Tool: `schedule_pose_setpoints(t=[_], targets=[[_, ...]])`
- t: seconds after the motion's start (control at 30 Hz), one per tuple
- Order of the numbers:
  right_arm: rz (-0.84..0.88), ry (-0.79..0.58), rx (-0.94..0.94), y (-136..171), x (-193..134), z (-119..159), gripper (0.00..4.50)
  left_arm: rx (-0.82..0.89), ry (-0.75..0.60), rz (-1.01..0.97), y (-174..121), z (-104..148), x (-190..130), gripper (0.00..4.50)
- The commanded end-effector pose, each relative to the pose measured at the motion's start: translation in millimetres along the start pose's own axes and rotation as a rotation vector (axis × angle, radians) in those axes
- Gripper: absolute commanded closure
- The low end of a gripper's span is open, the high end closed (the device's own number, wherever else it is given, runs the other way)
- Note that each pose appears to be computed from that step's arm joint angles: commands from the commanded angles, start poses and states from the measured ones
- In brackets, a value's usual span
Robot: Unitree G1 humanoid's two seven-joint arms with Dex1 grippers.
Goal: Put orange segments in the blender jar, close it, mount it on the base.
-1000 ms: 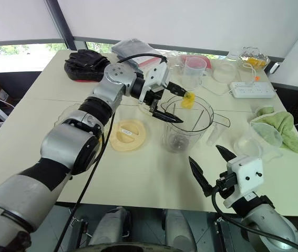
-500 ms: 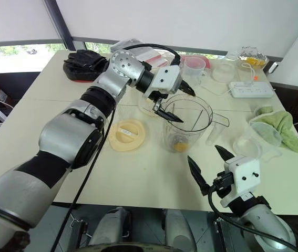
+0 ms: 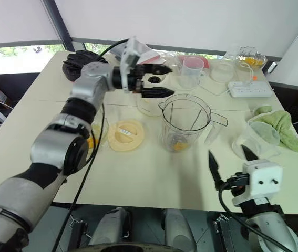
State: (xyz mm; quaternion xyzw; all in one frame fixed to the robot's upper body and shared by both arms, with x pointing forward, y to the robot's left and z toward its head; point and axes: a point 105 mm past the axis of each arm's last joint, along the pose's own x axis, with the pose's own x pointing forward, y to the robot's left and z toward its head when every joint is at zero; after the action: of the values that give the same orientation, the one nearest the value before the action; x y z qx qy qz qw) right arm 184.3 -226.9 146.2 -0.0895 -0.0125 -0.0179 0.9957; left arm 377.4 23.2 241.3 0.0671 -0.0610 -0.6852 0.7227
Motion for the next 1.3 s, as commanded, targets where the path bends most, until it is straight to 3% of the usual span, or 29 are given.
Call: schedule_pose_setpoints(t=[0.03, 0.23, 0.43, 0.8, 1.3], targets=[[-0.144, -0.049, -0.027, -22, -6, 7, 0.00, 0.030, 0.002, 0.010, -24, 1, -16, 0.02], [-0.297, -0.033, -0.051, -45, -9, -7, 0.00, 0.004, 0.140, 0.069, -70, -55, -45, 0.02], [-0.472, -0.004, 0.019, -76, 0, -31, 0.00, -0.056, 0.149, 0.127, -88, -75, -42, 0.02], [-0.645, 0.054, 0.162, -120, 24, -69, 0.00, -0.039, 0.159, 0.188, -100, -77, -39, 0.02], [-0.627, 0.120, 0.234, -121, 33, -90, 0.00, -0.042, 0.172, 0.273, -101, -82, -47, 0.02]])
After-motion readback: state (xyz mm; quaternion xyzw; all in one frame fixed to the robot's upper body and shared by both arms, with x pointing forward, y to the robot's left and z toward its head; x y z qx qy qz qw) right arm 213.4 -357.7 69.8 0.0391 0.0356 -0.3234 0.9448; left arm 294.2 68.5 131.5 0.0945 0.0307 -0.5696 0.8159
